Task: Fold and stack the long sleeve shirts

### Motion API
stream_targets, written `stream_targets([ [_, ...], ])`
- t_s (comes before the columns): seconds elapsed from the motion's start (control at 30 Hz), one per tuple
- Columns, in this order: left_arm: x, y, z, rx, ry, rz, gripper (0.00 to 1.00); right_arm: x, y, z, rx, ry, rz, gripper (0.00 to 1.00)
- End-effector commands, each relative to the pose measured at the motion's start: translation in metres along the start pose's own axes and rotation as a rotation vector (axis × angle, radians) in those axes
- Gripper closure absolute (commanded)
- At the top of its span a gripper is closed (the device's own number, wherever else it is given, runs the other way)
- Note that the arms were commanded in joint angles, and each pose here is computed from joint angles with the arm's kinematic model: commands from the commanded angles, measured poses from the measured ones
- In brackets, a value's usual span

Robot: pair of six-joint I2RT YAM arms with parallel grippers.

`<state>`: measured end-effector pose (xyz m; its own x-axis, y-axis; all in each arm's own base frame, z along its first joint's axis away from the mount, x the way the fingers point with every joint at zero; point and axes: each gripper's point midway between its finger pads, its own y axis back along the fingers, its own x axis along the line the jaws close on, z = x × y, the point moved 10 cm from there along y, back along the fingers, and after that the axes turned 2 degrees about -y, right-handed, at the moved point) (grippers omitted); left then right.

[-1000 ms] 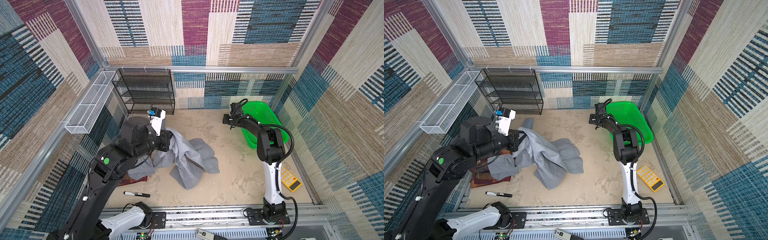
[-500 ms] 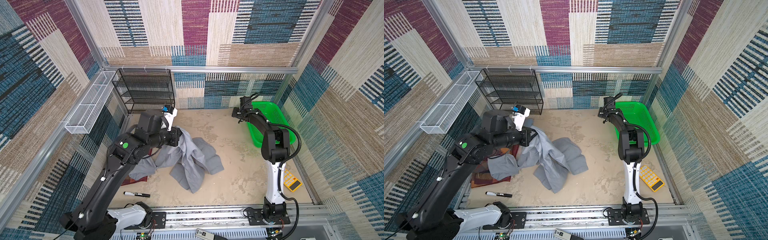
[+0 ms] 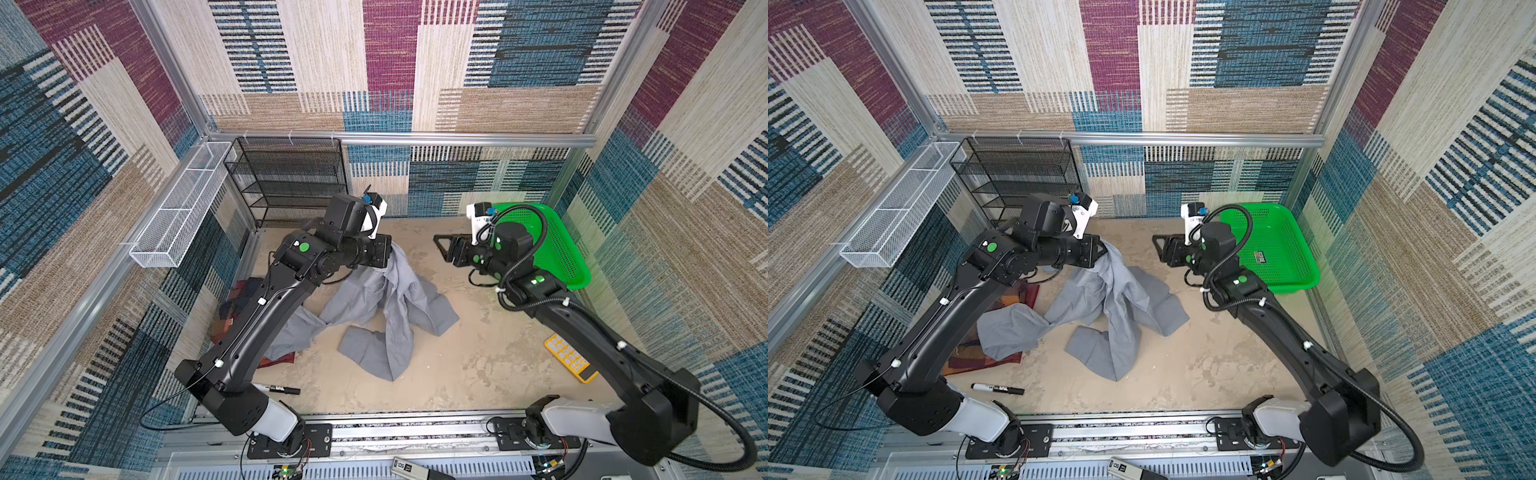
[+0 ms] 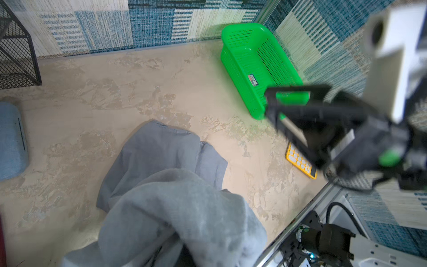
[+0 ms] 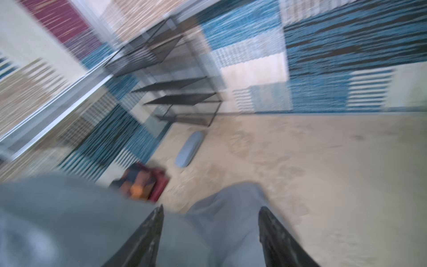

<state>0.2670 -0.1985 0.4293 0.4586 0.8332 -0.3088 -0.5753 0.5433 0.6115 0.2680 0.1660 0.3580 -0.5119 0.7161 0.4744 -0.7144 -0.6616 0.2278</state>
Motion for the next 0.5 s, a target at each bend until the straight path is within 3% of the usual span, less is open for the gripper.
stream_targets([
  [0.0, 0.004, 0.004, 0.003, -0.009, 0.112, 0.065, 1.00, 0.035, 0.027, -0.010, -0.051, 0.121, 0.123, 0.34],
  [0.17, 0.011, 0.008, 0.004, -0.037, 0.287, 0.158, 1.00, 0.094, 0.045, -0.047, -0.038, 0.279, 0.212, 0.33],
  [0.3, 0.011, 0.009, 0.008, -0.022, 0.410, 0.176, 1.00, 0.127, 0.036, -0.083, 0.024, 0.387, 0.144, 0.32],
  [0.47, 0.010, -0.005, 0.004, 0.049, 0.548, 0.161, 1.00, 0.149, 0.013, -0.104, -0.003, 0.405, 0.044, 0.33],
])
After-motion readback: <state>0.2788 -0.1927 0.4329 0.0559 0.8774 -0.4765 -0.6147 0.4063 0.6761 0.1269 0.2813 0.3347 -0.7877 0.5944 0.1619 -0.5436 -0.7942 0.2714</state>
